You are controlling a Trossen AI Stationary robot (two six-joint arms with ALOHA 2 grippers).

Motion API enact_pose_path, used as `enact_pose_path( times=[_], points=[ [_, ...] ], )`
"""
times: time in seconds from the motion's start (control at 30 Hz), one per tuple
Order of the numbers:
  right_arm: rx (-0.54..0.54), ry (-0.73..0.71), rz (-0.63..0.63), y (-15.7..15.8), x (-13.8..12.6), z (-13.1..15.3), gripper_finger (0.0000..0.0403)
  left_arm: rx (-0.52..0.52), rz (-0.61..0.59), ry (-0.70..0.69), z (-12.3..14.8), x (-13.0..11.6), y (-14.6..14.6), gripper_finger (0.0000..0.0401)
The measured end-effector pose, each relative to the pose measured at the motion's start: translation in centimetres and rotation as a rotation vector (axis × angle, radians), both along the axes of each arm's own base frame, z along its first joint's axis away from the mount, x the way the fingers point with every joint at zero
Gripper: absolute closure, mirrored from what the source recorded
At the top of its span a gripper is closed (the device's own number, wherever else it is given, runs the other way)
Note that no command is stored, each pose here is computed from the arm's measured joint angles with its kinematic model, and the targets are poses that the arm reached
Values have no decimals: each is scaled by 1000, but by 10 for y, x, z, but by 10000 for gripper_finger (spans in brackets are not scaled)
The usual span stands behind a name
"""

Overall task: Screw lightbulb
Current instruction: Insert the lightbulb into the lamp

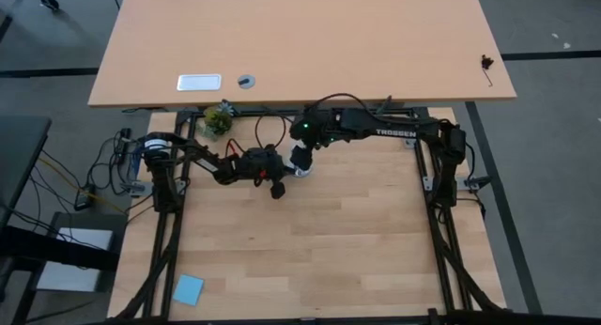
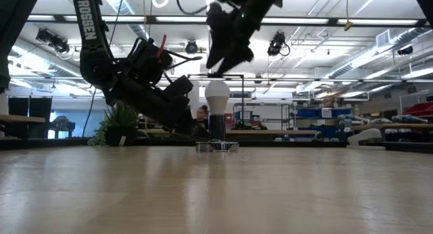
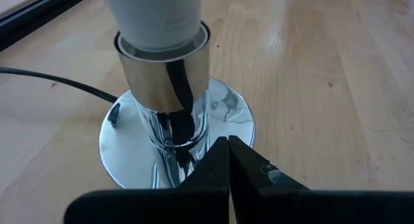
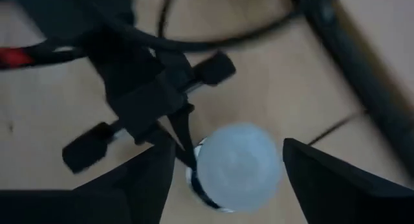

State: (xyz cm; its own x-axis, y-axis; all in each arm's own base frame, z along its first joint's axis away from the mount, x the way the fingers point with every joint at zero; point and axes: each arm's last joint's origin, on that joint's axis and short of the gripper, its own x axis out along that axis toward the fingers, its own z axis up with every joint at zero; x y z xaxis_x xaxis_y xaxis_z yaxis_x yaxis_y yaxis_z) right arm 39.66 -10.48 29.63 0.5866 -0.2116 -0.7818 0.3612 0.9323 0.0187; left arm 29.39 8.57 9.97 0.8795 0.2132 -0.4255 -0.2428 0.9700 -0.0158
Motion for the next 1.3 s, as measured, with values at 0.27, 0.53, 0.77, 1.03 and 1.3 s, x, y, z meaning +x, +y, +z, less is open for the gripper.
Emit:
enact_pose_path(
  times=[0.27,0.53,0.77,1.03,1.3],
  points=[
    [-105,33,307,1,0,3,78,0,0,-1,0,0,0,400],
    [-131,111,361,-11,2,-14,79,-1,0,-2,0,0,0,400],
    [-128,138,372,-13,4,-22,80,-1,0,-2,0,0,0,400],
    [-83,172,308,-15,11,-38,104,-2,1,2,0,0,0,400],
    [88,126,-49,-16,9,-38,113,-2,1,2,0,0,0,400]
  ],
)
